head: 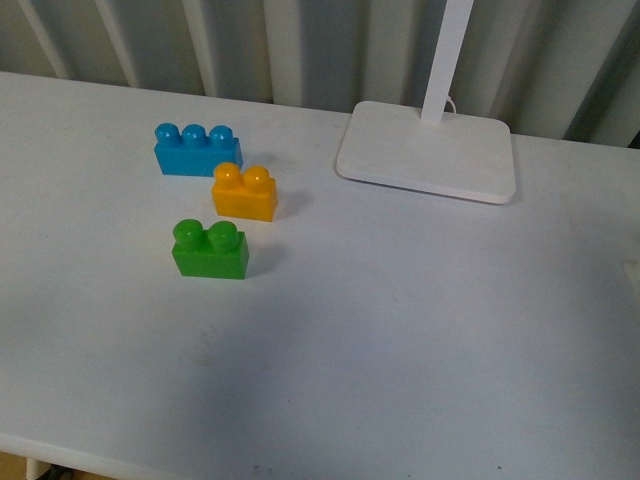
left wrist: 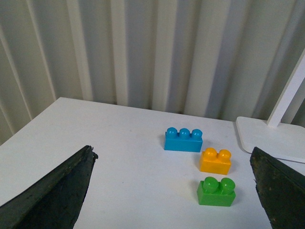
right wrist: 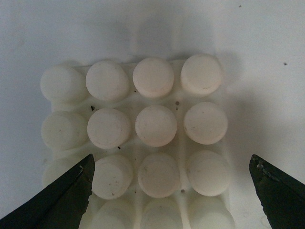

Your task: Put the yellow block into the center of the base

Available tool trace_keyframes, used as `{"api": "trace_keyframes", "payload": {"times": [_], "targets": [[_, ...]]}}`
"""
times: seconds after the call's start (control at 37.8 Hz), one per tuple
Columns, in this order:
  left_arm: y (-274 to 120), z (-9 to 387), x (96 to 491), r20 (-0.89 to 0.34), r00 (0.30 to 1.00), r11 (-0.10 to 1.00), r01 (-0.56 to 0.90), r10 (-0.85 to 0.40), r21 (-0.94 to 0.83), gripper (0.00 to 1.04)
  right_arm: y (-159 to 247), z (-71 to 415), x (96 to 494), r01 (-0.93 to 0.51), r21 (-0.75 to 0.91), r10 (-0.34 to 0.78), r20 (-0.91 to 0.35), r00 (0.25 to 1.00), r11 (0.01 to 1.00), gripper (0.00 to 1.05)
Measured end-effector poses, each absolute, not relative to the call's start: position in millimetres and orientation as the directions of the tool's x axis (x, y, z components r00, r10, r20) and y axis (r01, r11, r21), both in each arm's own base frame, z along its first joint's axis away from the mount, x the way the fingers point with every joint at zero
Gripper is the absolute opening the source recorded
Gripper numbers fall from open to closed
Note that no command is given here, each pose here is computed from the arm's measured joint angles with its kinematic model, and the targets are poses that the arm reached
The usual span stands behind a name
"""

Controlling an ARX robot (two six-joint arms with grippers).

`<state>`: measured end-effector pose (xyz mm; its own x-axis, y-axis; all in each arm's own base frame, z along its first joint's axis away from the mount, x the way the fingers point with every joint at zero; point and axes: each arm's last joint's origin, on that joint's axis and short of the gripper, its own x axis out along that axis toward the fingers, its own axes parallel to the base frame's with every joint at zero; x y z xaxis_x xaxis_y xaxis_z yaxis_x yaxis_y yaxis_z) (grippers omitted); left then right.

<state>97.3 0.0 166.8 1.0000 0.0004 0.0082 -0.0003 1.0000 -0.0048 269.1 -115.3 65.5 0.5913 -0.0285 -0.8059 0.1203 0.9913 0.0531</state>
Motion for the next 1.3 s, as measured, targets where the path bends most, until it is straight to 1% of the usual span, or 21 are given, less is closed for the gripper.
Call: {"api": "trace_keyframes", "payload": {"times": [0.13,0.29,0.4,0.64,0.85,0.95,1.06,1.19,1.3], "targets": [[0.0,166.8,97.3,0.008,1.0,1.0,0.0,0.0,-0.005,0.98,-114.4,51.3,277.6,0.129,0.073,-0.011,-0.829,0.559,0.989,0.95],[0.0,166.8,97.3,0.008,1.0,1.0,0.0,0.0,-0.005,0.98,-108.9,48.4,282.1,0.113,0.072,-0.002,-0.835,0.55,0.991,0.95],[0.0,166.8,97.3,0.008,1.0,1.0,0.0,0.0,-0.005,0.98,-95.3,48.3,283.0,0.106,0.061,-0.006,-0.84,0.543,0.993,0.96],[0.0,166.8,97.3,0.008,1.0,1.0,0.0,0.0,-0.005,0.98,-56.2,47.8,283.5,0.031,0.071,0.043,-0.844,0.535,0.997,0.96],[0.0,166.8,97.3,0.008,1.0,1.0,0.0,0.0,-0.005,0.98,2.1,47.8,288.5,-0.023,0.095,0.092,-0.845,0.527,0.995,0.96],[0.0,166.8,97.3,0.008,1.0,1.0,0.0,0.0,-0.005,0.98,34.3,48.4,292.8,-0.021,0.11,0.104,-0.844,0.526,0.994,0.96],[0.0,167.0,97.3,0.009,1.0,1.0,0.0,0.0,-0.005,0.98,54.1,48.4,296.4,-0.019,0.122,0.114,-0.843,0.525,0.992,0.96],[0.0,166.8,97.3,0.008,1.0,1.0,0.0,0.0,-0.005,0.98,92.8,48.4,305.7,-0.015,0.129,0.118,-0.842,0.526,0.991,0.96],[0.0,166.8,97.3,0.008,1.0,1.0,0.0,0.0,-0.005,0.98,116.0,48.5,312.0,0.004,0.158,0.133,-0.843,0.522,0.987,0.96]]}}
